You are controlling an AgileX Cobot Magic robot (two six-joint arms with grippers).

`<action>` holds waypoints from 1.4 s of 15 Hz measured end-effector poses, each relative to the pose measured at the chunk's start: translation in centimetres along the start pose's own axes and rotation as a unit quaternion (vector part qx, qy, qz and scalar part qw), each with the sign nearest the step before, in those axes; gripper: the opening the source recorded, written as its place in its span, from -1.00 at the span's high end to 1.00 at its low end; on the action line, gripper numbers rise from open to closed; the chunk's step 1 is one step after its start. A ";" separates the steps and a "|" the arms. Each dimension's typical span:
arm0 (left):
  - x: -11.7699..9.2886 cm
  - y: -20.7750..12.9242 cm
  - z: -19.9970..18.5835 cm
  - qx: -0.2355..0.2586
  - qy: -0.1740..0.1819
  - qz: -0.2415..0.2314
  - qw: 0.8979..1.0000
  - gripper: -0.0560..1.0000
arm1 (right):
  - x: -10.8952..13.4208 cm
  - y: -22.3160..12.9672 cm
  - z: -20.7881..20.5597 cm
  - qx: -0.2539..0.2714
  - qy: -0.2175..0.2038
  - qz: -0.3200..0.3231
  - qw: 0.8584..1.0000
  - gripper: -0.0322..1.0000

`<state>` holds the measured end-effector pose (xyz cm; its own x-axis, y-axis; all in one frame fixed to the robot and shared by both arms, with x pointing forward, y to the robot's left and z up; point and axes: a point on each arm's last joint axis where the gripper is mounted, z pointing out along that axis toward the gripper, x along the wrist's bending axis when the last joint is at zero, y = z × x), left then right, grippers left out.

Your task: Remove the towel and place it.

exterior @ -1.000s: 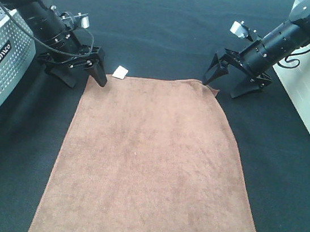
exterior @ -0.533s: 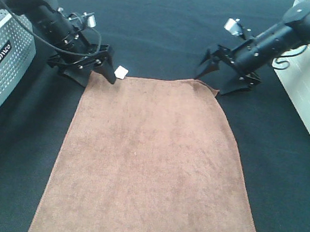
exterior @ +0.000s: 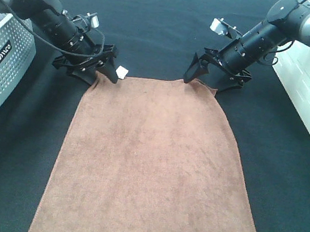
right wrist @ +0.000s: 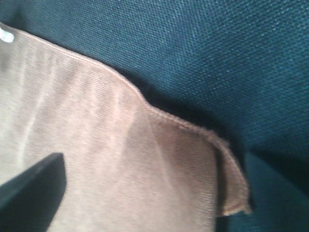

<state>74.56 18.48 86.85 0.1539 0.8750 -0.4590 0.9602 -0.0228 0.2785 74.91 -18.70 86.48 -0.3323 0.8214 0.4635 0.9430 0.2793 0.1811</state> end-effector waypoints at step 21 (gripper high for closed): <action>-1.8 5.2 -3.3 -0.139 0.046 0.098 0.984 0.89 | -0.4 4.2 -3.9 -0.120 -0.136 -0.097 0.979 0.94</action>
<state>78.54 18.39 91.90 0.2961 0.9076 -0.2977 0.8112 -0.0744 0.5800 78.96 -19.79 90.40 -0.4571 0.8754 0.1574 0.8199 0.3461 0.4562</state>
